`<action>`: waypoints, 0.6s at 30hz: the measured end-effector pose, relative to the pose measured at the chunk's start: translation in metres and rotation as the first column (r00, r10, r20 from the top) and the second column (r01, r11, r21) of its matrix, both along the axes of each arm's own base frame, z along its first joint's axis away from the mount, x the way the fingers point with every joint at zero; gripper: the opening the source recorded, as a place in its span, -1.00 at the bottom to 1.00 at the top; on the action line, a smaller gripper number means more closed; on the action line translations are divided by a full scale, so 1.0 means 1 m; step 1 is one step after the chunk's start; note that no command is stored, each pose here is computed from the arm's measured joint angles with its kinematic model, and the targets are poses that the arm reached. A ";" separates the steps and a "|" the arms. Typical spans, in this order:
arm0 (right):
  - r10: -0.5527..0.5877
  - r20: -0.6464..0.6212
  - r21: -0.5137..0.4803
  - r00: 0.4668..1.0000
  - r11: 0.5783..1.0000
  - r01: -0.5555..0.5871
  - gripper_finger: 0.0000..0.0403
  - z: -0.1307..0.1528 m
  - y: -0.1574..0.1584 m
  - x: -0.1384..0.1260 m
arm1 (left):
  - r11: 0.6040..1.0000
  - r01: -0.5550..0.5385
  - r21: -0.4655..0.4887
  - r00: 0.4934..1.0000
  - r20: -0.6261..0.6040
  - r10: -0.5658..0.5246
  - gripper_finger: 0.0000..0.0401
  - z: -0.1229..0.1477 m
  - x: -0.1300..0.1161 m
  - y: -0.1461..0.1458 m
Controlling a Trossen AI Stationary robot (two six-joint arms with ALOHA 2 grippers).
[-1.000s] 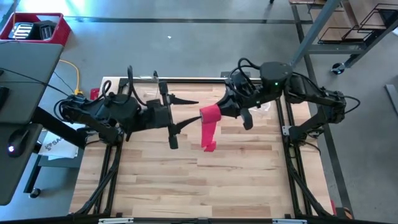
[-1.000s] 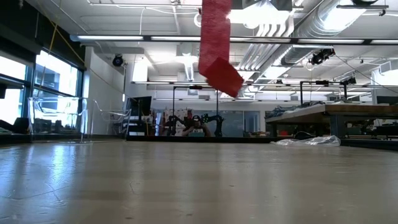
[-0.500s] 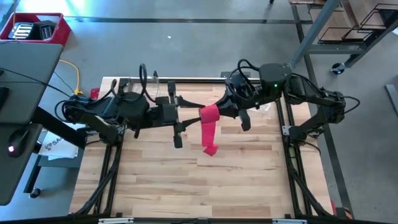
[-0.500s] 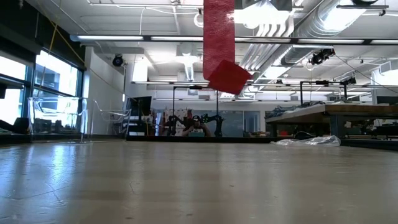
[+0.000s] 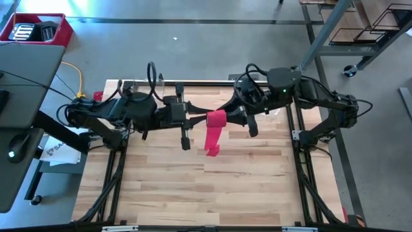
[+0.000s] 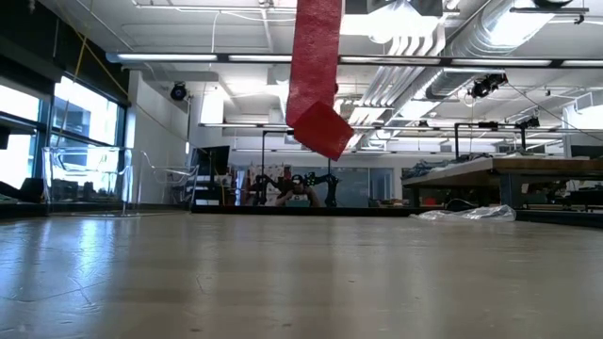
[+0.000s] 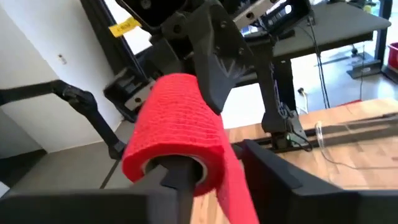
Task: Roll bandage
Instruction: Roll the red bandage
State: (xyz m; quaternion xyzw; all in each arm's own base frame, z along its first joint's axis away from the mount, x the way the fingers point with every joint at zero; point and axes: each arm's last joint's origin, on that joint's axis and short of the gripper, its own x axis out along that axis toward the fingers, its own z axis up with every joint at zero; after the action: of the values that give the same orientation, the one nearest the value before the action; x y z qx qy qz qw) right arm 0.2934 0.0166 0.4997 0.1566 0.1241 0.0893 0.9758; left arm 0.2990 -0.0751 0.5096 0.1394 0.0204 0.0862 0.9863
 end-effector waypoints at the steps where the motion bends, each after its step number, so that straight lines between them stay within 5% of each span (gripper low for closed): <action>1: -0.001 -0.006 -0.009 1.000 1.000 0.001 -0.28 0.000 0.000 -0.002 | 1.000 -0.010 0.001 1.000 -0.002 0.010 -0.93 0.000 -0.002 0.000; 7: -0.080 -0.145 -0.053 0.986 0.996 0.073 -0.15 -0.006 -0.004 -0.025 | 0.994 -0.075 -0.074 0.997 -0.024 0.074 -0.93 0.000 -0.009 0.002; 12: -0.139 -0.378 -0.060 0.915 0.990 0.126 -0.18 -0.017 -0.002 -0.063 | 0.989 -0.070 -0.127 0.994 -0.095 0.058 -0.93 -0.016 0.006 -0.002; 18: -0.019 -0.528 -0.041 0.849 0.999 -0.003 -0.23 -0.027 0.026 -0.089 | 0.969 -0.029 -0.246 0.992 -0.125 -0.002 -0.93 -0.035 0.034 -0.003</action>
State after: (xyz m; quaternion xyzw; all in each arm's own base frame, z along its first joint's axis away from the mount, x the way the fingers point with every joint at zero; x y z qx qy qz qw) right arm 0.2047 0.0425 0.4728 0.1558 0.3884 0.0362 0.9075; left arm 0.3331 -0.0784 0.4748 0.0204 0.0931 0.0810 0.9921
